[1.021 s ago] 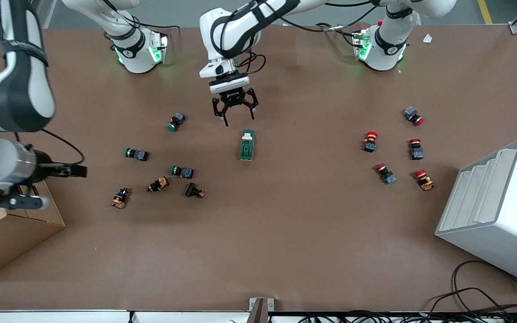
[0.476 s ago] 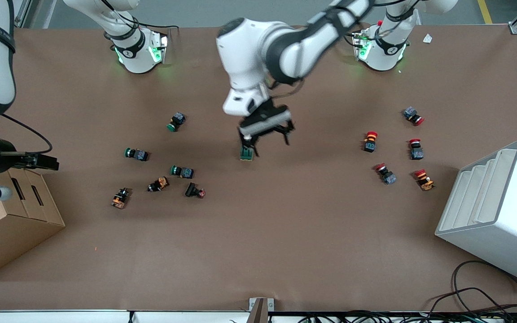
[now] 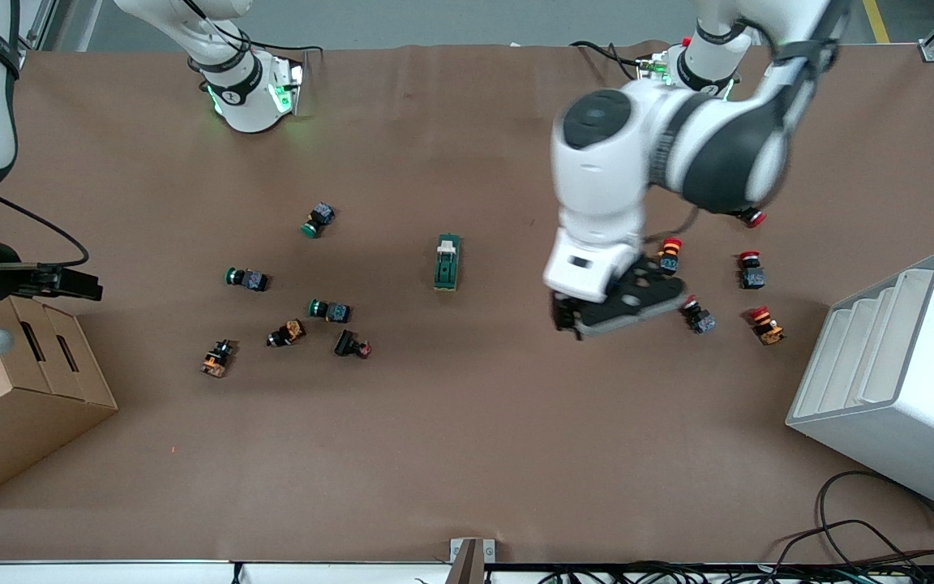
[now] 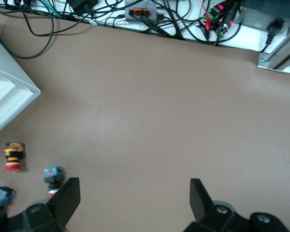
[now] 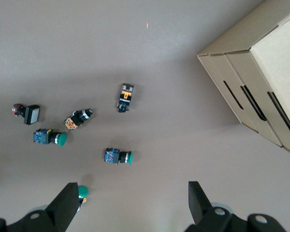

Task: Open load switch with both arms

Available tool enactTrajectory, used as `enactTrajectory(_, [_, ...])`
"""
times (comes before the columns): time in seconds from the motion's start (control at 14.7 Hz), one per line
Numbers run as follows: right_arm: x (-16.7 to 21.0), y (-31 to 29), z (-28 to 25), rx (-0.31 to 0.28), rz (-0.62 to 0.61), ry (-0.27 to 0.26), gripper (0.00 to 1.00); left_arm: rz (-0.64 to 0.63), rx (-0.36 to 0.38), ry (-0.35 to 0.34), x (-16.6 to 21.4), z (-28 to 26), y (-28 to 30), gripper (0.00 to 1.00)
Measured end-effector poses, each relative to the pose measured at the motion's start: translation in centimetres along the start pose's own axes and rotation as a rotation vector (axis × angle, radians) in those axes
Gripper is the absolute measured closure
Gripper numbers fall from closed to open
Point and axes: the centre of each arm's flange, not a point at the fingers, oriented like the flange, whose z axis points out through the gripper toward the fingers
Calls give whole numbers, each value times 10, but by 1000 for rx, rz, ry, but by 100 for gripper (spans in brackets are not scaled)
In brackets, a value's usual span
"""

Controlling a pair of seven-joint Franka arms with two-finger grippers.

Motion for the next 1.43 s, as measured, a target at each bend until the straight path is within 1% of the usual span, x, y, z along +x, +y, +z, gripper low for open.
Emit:
enactTrajectory(0.2, [-10,-3,-14,0,-6,9,0,34,-37,-35,40,-11,-57,0])
enactTrajectory(0.41, [-25,-11,-31,-1,-18,22,0,69,-52,-80,58,-23,-97,0])
enactTrajectory(0.68, [-43,-18,-36,-5,-32,16,0,116,-138,-139,77,-48,-154,0])
enactTrajectory(0.75, [-48,-19,-37,-7,-32,15,0,132,-144,-146,81,-58,-171,0])
enactTrajectory(0.88, [-60,-20,-42,-10,-34,18,0,180,-119,-161,81,-77,-201,0])
enactTrajectory(1.02, [-74,-18,-52,-10,-30,26,0,243,-94,-196,75,-95,-226,0])
enactTrajectory(1.23, [-101,-10,-65,-10,-19,39,0,293,-138,-280,67,-112,-267,0])
enactTrajectory(1.43, [-130,-7,-78,-9,-15,60,0,324,-147,-334,61,-119,-309,0])
